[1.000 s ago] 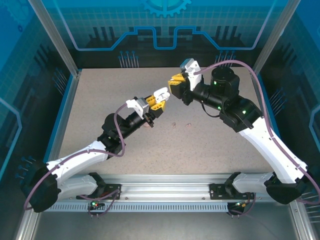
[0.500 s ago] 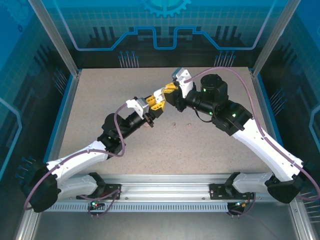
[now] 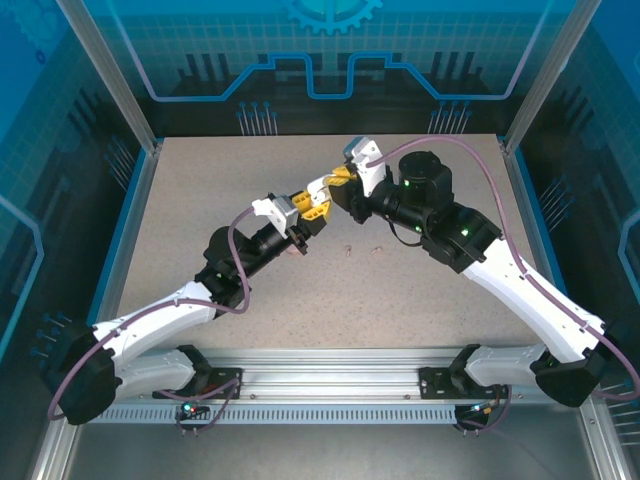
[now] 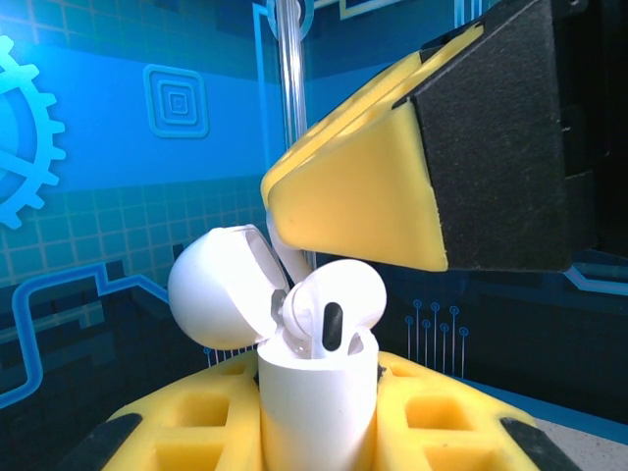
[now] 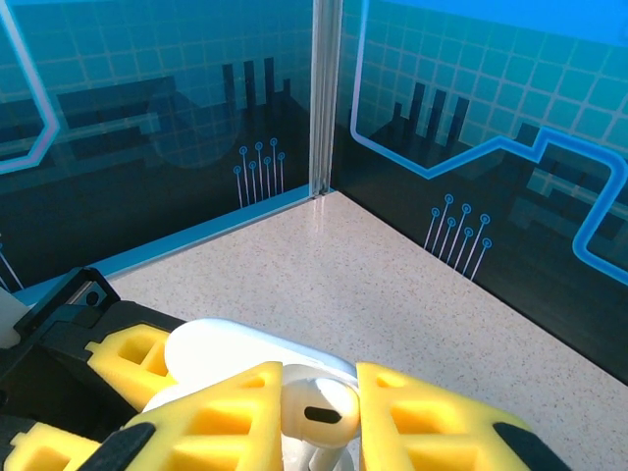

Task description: Insert the wireless bluetooth earbuds into the charging case

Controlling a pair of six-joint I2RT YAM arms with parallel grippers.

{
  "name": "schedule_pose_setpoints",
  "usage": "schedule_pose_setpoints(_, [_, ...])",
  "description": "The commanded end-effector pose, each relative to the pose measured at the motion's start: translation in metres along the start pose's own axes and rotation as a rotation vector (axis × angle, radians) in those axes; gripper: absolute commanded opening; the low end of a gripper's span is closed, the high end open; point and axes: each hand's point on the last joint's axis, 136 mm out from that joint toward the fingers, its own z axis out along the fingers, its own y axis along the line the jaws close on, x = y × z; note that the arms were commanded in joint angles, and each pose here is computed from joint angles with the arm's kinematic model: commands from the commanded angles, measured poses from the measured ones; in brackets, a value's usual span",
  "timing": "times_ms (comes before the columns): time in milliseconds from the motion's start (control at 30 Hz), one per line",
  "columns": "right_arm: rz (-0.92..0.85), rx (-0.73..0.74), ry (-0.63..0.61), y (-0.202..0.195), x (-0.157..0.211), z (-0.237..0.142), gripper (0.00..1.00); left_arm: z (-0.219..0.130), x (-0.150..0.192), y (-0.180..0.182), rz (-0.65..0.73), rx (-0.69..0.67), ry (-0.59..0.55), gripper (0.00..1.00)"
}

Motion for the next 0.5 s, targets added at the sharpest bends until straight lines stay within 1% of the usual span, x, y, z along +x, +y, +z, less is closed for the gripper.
schedule_pose_setpoints(0, [-0.016, 0.007, -0.049, 0.0030, -0.0109, -0.0068, 0.21, 0.0030, -0.0315, -0.0018, -0.005, 0.008, -0.086, 0.00])
schedule_pose_setpoints(467, [-0.011, -0.005, -0.032, 0.0056, -0.0019, -0.0055, 0.21, 0.0031, -0.0328, -0.0016, -0.001, 0.006, -0.090, 0.00])
